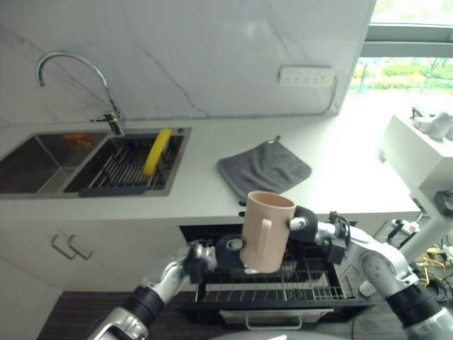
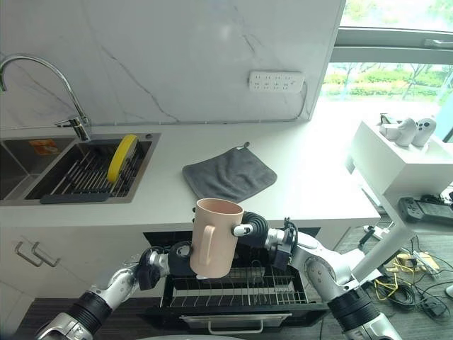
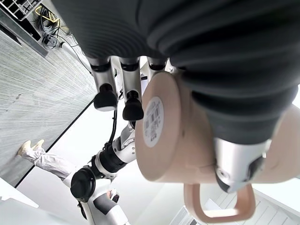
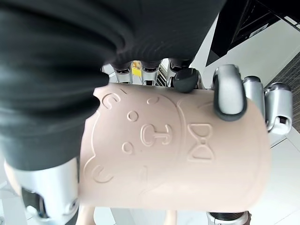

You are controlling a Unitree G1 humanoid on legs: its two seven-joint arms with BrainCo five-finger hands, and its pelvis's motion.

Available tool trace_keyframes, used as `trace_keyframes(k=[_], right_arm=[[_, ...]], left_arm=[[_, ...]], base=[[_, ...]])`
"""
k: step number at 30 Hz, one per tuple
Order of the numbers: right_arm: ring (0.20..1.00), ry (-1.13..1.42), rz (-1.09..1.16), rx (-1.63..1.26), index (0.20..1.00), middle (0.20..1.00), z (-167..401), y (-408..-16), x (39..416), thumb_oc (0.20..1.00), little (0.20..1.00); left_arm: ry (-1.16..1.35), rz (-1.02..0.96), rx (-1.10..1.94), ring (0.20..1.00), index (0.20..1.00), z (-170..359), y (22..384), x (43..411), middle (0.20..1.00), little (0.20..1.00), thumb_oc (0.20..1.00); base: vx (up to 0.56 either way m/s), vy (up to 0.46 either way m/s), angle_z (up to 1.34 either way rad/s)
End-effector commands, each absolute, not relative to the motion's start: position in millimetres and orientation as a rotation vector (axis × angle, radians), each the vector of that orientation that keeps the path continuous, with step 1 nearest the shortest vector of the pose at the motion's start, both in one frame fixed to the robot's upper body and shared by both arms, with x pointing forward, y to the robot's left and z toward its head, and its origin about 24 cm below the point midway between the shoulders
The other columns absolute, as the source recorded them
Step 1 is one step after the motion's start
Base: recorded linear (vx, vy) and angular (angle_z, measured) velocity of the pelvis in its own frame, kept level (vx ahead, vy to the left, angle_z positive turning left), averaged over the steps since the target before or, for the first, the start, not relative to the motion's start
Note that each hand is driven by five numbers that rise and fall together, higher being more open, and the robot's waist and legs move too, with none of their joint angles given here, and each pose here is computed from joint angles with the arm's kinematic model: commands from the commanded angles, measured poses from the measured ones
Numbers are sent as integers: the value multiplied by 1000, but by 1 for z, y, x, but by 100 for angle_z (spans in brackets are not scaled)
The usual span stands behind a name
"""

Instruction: Place the dishes in the dishwasher.

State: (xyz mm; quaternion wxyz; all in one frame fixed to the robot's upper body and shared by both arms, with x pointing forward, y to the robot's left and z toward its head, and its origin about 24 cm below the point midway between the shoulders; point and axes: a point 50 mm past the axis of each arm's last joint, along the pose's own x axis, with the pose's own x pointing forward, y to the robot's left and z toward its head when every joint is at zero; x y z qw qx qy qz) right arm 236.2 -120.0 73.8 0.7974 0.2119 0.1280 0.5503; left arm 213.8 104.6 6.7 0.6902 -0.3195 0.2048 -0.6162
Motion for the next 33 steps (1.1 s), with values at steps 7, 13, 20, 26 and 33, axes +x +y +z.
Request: trace_keyframes(k=[7, 13, 20, 26, 33], right_arm=[[1000, 131, 1421, 498, 1000, 1000, 106, -74, 227, 1000, 1000], [1000, 136, 1426, 505, 1000, 1000, 106, -72, 226, 1000, 1000], [1000, 141, 1448, 522, 1000, 1000, 106, -67, 223, 1000, 1000], [1000, 147, 1471, 528, 1000, 1000, 106, -62, 219, 1000, 1000], [1000, 148, 1487, 543, 1000, 1000, 107, -55, 216, 1000, 1000]], left_arm=[[346, -1360, -757, 200, 200, 21, 92, 241, 200, 200, 200], [350, -1338, -764, 200, 200, 19, 94, 242, 200, 200, 200], [360, -1294, -755, 200, 200, 14, 97, 243, 200, 200, 200], [367, -1266, -759, 200, 200, 11, 96, 243, 200, 200, 200], [375, -1225, -751, 200, 200, 8, 97, 245, 200, 200, 200]], base=[[0, 0, 0], [0, 0, 0], [0, 0, 0], [0, 0, 0], [0, 0, 0]])
